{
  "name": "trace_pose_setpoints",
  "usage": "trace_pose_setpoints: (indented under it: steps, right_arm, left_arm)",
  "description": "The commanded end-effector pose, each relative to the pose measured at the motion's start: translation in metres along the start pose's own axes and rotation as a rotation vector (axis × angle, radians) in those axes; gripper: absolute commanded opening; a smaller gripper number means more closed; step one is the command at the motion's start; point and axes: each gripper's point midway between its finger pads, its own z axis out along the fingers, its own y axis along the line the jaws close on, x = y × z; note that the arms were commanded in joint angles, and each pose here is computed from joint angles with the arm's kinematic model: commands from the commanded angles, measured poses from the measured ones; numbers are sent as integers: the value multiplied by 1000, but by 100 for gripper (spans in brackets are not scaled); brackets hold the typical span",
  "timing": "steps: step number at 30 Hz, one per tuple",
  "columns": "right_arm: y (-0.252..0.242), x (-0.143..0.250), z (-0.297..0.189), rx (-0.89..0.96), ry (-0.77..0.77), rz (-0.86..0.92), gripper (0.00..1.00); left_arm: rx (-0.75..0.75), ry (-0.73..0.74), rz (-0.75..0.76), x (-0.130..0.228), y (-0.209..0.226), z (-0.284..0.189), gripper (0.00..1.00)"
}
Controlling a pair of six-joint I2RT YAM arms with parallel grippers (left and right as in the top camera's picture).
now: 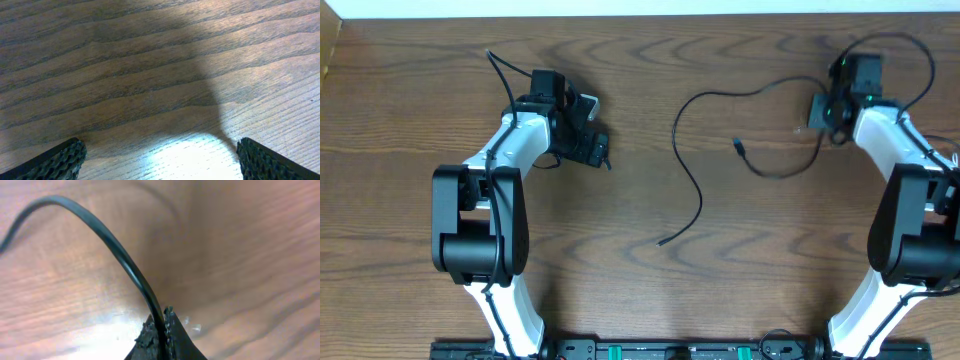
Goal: Untangle cables
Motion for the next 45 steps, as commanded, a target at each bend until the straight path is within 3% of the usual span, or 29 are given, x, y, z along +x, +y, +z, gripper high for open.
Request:
trace_pose_setpoints:
  steps: [1,6,11,16,19,45]
  right_arm:
    - [-15,-71,-51,86,-174,15,1]
    - [-45,-140,-118,234,-338,13,1]
    - [-86,-204,-216,387,-547,64,1]
    - [-133,-247,-325,511,-772,152,1]
    - [-155,-253,-366,541,-837,189,1]
    - [-174,-197,-284,517,-478,158,1]
  left_arm:
    - [-17,-10,9,-4,2,-7,97]
    - [-16,-10,9,-4,2,-7,98]
    - [-16,-9,9,-4,2,-7,97]
    - [-16,-9,8,-4,2,-7,98]
    - [-16,-9,8,-4,2,-7,98]
    - [-10,10,3,2,1,-6,98]
